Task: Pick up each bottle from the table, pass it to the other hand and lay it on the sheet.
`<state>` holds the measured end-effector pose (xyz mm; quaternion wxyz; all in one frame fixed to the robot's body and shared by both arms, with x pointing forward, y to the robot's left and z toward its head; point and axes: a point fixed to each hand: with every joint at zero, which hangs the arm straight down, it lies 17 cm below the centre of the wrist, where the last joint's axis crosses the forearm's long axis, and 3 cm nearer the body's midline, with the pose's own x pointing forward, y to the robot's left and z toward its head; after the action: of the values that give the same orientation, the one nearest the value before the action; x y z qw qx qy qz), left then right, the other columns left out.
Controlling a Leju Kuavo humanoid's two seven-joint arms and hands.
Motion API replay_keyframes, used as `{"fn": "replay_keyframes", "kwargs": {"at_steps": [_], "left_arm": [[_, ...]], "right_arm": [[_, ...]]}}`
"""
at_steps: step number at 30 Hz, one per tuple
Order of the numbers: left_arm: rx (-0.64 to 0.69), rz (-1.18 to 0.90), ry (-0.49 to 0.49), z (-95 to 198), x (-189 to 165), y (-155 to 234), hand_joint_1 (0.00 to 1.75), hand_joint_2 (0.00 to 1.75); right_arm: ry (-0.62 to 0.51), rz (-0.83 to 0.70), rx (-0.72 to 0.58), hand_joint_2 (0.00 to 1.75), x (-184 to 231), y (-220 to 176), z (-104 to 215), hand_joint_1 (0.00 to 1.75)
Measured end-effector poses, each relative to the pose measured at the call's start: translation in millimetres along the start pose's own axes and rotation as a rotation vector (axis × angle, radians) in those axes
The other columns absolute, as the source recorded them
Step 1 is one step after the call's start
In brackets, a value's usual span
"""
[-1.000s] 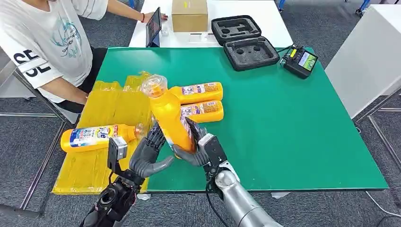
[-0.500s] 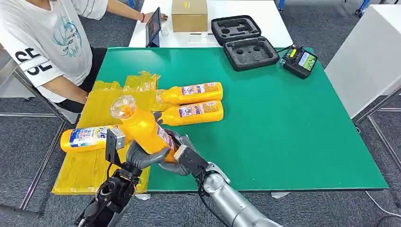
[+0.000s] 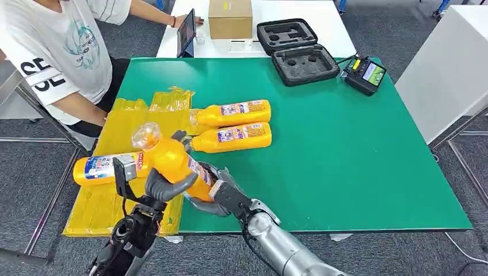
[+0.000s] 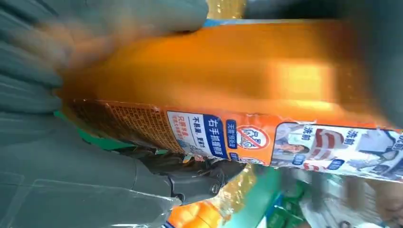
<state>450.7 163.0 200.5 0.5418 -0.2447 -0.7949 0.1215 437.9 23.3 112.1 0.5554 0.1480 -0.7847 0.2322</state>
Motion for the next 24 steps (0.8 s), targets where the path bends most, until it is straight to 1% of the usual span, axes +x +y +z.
{"fn": "replay_keyframes", "kwargs": {"at_steps": [4,5,6,7,15,24], "left_arm": [[-0.002,0.001,-0.018,-2.2,6.9,-0.7,0.0,1.75],[-0.002,0.002,-0.021,-2.6,7.9,-0.7,0.93,1.75],[-0.002,0.002,-0.022,-2.7,8.5,-0.7,1.57,1.75],[-0.002,0.002,-0.025,-3.1,9.5,-0.9,1.73,1.75],[0.005,-0.021,-0.048,-3.6,13.7,0.7,1.75,1.75],[-0.019,-0.053,-0.054,-3.6,14.6,-7.0,1.75,1.75]], "right_arm": [[0.013,-0.002,0.001,1.75,-4.6,1.5,3.5,1.75],[0.016,-0.002,0.002,1.75,-5.8,1.8,4.4,1.75],[0.019,-0.002,0.002,1.75,-6.8,2.0,5.2,1.75],[0.021,-0.002,0.003,1.75,-7.7,2.1,5.8,1.75],[0.022,0.013,0.005,1.75,-8.8,2.2,6.0,1.75],[0.018,0.018,0.002,1.75,-7.9,1.8,5.6,1.75]]}}
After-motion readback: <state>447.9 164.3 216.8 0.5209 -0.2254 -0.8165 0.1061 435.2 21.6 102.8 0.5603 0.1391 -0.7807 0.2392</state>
